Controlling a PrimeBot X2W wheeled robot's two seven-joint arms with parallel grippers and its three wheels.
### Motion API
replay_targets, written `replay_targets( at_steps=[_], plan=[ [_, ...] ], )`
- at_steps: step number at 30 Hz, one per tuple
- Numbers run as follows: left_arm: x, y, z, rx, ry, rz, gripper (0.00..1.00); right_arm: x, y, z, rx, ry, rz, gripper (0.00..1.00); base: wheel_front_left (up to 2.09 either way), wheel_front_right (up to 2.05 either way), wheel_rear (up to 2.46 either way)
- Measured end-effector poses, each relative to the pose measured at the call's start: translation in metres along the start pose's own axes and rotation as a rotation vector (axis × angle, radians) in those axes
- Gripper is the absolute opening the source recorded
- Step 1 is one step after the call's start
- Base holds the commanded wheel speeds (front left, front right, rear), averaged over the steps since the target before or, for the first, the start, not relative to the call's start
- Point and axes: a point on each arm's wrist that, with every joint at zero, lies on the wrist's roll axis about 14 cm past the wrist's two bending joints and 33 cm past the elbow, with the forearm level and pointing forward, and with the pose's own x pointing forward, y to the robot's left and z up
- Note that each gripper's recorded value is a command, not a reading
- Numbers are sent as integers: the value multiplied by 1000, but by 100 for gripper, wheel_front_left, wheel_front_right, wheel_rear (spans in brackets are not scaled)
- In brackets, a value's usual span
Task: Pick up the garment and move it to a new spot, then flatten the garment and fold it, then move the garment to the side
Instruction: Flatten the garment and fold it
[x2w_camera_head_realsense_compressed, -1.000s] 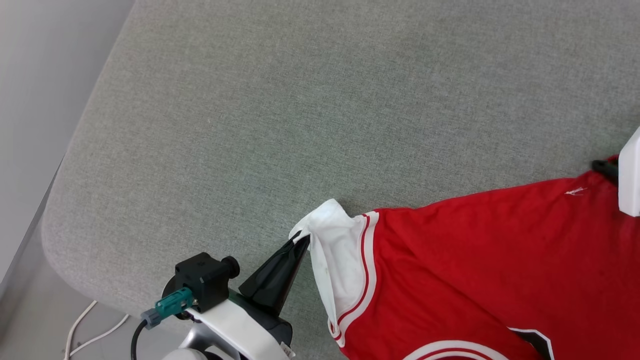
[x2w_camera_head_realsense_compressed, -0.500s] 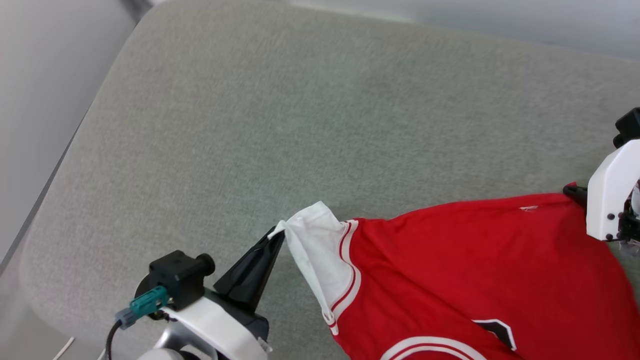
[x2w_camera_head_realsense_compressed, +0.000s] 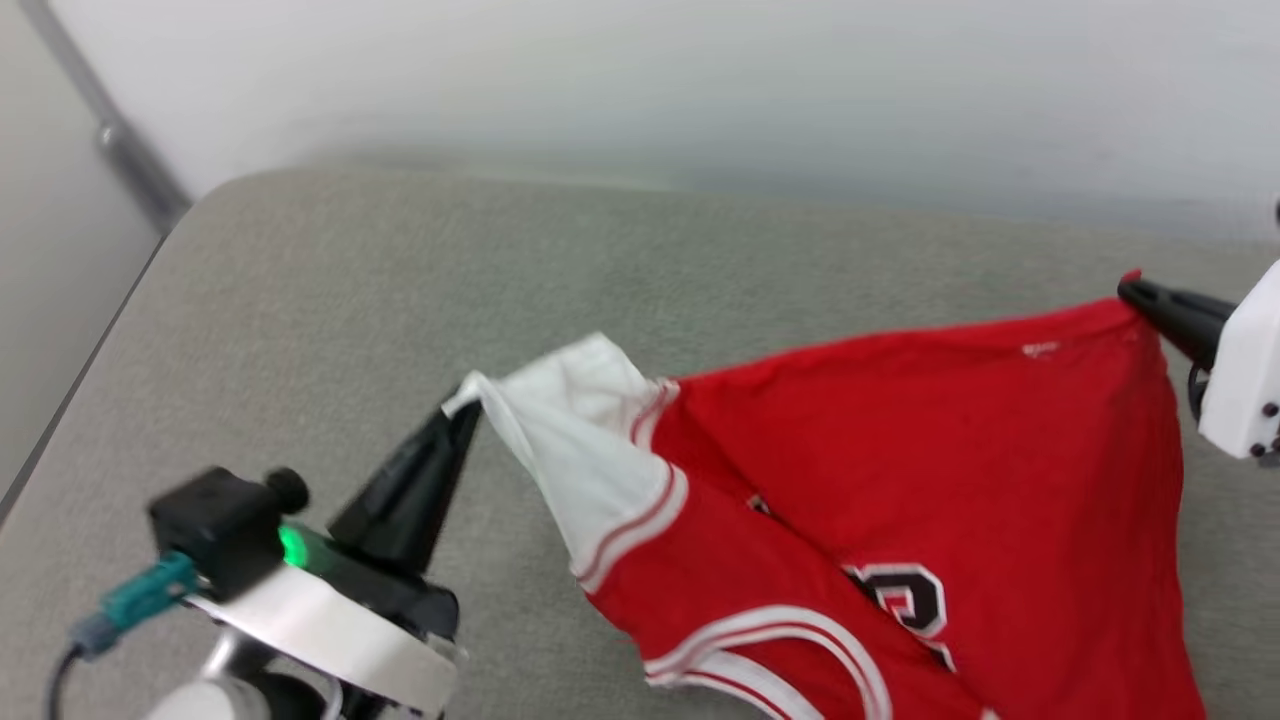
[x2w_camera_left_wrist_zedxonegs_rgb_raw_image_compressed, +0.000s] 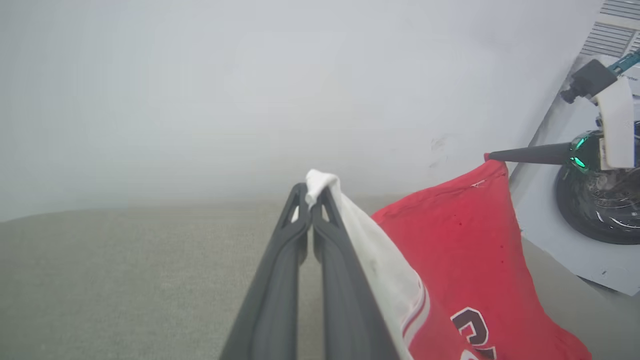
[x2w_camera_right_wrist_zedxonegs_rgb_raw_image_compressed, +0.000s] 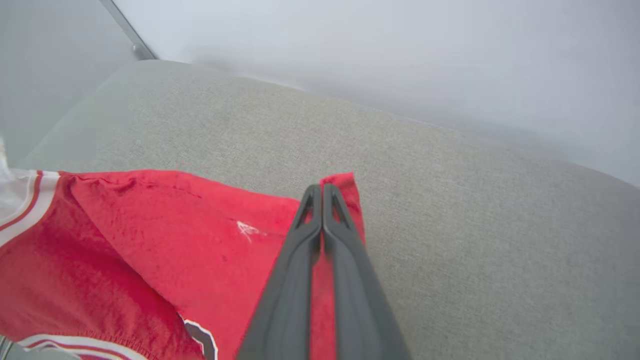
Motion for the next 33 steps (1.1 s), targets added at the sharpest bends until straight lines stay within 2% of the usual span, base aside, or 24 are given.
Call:
replay_targets(
  at_steps=[3,7,15,20,25,33],
  plan=[
    [7,-11,38,41,-111,-48,0,-32,3,32,-14,-119,-9,0,0,0,0],
    [14,-27,88,33,-256,-116,0,-73,8,66,-41,-265,-23,0,0,0,0],
    [23,-50,176,111,-503,-222,0,-133,16,103,-66,-467,-45,0,0,0,0],
    [34,-57,206,125,-595,-251,0,-149,9,112,-59,-541,-75,0,0,0,0],
    [50,-60,222,107,-622,-277,0,-151,2,121,-67,-588,-95,0,0,0,0],
    [96,-42,246,153,-651,-269,0,-133,-25,140,-52,-646,-129,0,0,0,0]
  ],
)
